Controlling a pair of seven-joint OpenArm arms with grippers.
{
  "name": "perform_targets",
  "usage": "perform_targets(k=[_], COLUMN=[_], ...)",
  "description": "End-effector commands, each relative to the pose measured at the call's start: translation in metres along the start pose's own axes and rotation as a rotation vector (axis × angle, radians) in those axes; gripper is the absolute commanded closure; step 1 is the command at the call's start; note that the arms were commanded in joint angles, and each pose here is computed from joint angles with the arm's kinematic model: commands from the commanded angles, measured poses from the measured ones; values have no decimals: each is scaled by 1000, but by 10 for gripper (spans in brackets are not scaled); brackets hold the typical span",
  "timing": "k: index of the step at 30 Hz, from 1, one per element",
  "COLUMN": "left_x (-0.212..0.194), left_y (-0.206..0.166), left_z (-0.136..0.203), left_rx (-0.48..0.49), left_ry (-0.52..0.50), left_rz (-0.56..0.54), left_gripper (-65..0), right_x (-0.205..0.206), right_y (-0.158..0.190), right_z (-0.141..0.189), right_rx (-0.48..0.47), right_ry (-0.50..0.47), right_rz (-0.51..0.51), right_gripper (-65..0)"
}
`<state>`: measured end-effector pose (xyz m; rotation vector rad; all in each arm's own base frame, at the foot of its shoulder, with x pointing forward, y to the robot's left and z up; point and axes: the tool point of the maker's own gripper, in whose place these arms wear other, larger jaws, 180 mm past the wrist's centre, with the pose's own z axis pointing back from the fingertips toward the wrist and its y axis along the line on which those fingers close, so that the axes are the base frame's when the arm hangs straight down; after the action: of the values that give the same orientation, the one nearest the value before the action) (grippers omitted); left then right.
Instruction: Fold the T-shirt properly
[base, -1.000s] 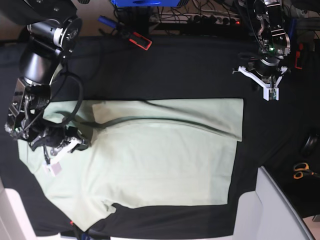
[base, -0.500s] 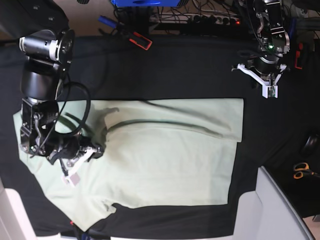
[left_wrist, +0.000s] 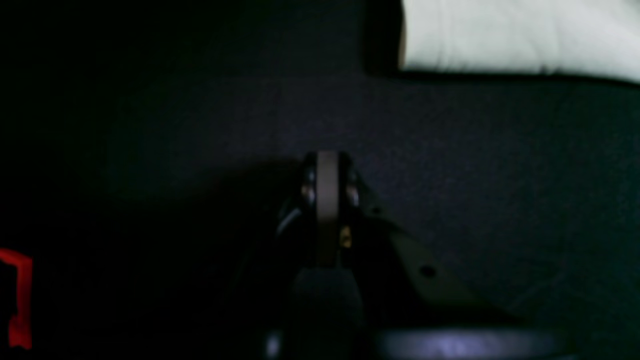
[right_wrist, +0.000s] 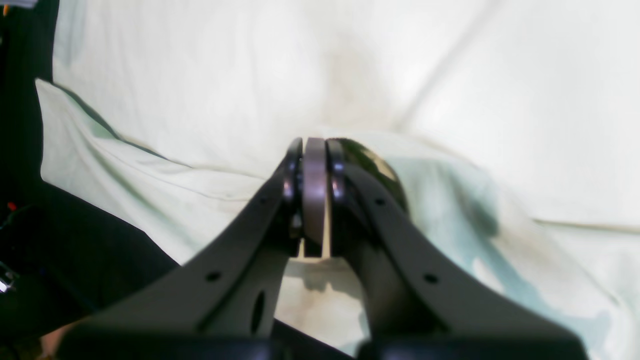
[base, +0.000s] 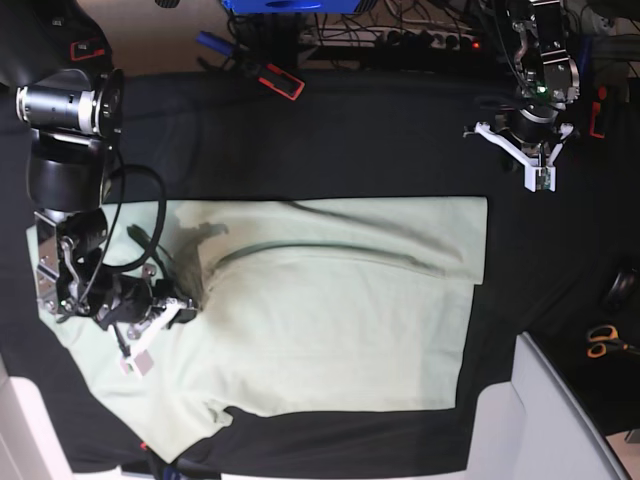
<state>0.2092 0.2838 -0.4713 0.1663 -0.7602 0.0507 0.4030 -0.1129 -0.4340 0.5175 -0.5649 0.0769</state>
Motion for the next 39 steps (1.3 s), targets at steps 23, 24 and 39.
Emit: perform_targets(k=[23,24,39], left_x=[9,9,5], left_y=[6,6,6], left_z=[3,3,3], left_rx=[13,13,11], left_ry=[-32,-32,-22], left_rz=[-10,-10,-9], left_gripper=[0,0,0], right_x=[-43,-46,-67], right_y=[-55,-55,-62], right_z=[85,83,70], right_rx=[-240,-237,-244], right_ry=[-249,-240,-217], right_rz=[-503,-509,-554], right_gripper=[-348,-348,-348])
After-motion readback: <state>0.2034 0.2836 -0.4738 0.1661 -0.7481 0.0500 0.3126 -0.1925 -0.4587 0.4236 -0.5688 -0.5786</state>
